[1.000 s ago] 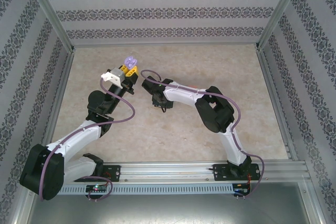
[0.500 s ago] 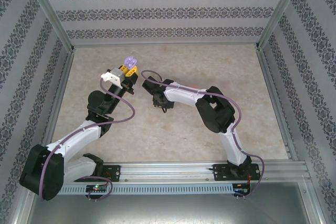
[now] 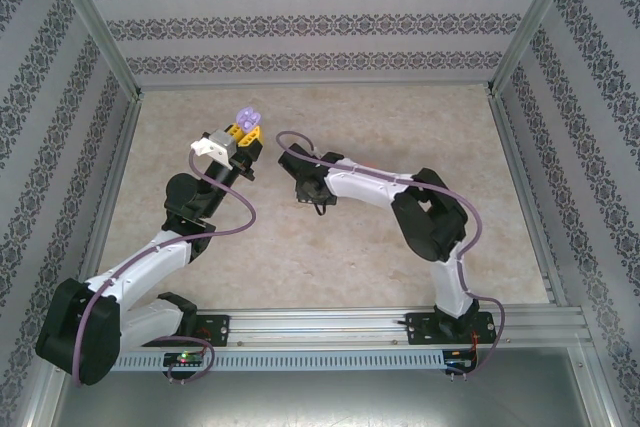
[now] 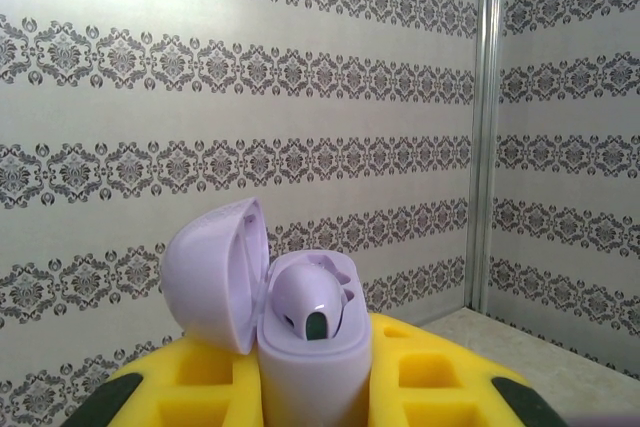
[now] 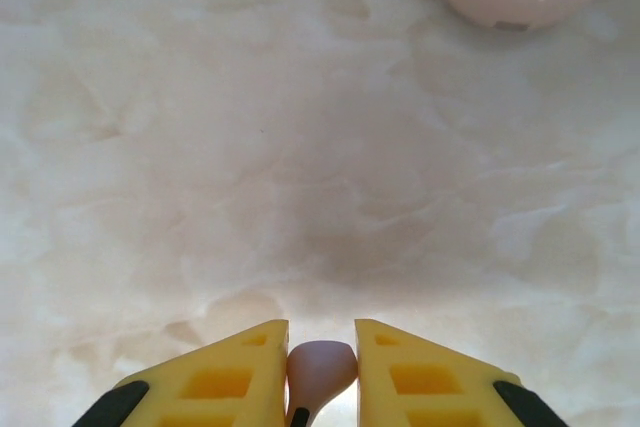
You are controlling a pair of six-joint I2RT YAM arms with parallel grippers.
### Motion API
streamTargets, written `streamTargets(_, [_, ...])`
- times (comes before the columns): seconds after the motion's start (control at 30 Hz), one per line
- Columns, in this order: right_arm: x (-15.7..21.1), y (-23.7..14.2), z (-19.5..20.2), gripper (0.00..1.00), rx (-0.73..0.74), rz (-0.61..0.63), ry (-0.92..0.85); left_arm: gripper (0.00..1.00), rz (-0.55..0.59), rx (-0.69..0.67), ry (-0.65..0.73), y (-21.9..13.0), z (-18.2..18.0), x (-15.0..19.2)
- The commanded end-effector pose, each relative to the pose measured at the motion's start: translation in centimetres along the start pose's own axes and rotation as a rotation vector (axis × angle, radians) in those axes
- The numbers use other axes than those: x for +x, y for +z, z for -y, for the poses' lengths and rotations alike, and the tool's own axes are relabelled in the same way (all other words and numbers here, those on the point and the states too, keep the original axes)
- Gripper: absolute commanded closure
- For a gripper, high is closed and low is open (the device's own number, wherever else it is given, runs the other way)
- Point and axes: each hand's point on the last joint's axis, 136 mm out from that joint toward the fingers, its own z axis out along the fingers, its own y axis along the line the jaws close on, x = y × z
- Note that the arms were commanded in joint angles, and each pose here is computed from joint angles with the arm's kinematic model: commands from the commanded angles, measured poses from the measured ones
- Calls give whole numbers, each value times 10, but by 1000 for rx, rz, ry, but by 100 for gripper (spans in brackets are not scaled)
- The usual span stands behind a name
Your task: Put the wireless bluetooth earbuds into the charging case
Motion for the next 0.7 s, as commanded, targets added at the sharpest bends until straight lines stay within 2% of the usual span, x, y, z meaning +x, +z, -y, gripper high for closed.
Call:
streamTargets(0.0, [-29,-35,4,78,-33,106,-19,100,41,25,17,1,2,-18])
streamTargets(0.4, [-94,-145,7,78,-174,336,-77,100,-5,124,26,2,19,-12])
streamTargets(0.67, [-117,-218,3,77,-291,483,-119,100,-46,240,26,1,38,0])
